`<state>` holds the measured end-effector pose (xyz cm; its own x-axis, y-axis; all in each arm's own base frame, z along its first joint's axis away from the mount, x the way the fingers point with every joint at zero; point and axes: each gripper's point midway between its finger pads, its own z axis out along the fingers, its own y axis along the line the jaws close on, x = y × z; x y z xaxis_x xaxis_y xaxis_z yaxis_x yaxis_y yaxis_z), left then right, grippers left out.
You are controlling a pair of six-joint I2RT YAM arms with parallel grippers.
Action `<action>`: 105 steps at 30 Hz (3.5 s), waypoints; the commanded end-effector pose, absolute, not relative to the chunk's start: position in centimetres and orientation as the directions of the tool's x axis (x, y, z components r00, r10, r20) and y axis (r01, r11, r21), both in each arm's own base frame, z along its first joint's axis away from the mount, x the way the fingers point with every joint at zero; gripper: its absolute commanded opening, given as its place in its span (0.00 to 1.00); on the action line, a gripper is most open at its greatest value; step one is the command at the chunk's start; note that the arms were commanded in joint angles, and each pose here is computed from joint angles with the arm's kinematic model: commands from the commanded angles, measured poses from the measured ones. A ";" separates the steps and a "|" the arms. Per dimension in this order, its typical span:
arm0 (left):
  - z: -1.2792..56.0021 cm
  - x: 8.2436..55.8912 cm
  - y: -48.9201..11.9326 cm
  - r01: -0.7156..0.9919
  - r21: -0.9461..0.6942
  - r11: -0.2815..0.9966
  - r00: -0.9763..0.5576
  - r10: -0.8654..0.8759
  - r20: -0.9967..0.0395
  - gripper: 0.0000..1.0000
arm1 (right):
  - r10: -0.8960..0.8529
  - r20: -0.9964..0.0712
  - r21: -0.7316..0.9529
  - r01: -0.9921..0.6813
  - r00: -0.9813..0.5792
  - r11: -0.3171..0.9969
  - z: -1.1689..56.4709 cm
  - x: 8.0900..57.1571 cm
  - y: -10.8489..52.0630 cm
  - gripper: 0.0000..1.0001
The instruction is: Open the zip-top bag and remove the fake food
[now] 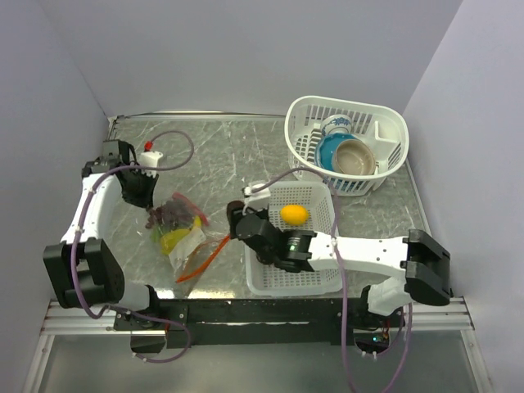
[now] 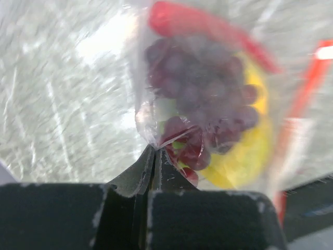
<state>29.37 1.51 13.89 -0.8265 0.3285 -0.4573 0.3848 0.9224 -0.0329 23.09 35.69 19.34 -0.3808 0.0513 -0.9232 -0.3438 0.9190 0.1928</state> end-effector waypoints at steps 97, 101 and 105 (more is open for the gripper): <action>4.6 25.5 5.1 0.348 0.167 0.922 -0.886 0.382 -0.262 0.01 | -0.194 -0.762 -0.006 -0.292 -0.617 0.956 4.2 22.1 48.4 0.44; 4.6 25.6 5.2 0.347 0.172 0.922 -0.886 0.382 -0.262 0.01 | -0.188 -0.775 0.005 -0.303 -0.604 0.953 6.0 22.0 47.7 0.22; 4.4 25.8 5.1 0.340 0.169 0.925 -0.889 0.375 -0.262 0.01 | -0.189 -0.781 0.025 -0.333 -0.595 0.943 8.2 21.2 45.6 0.16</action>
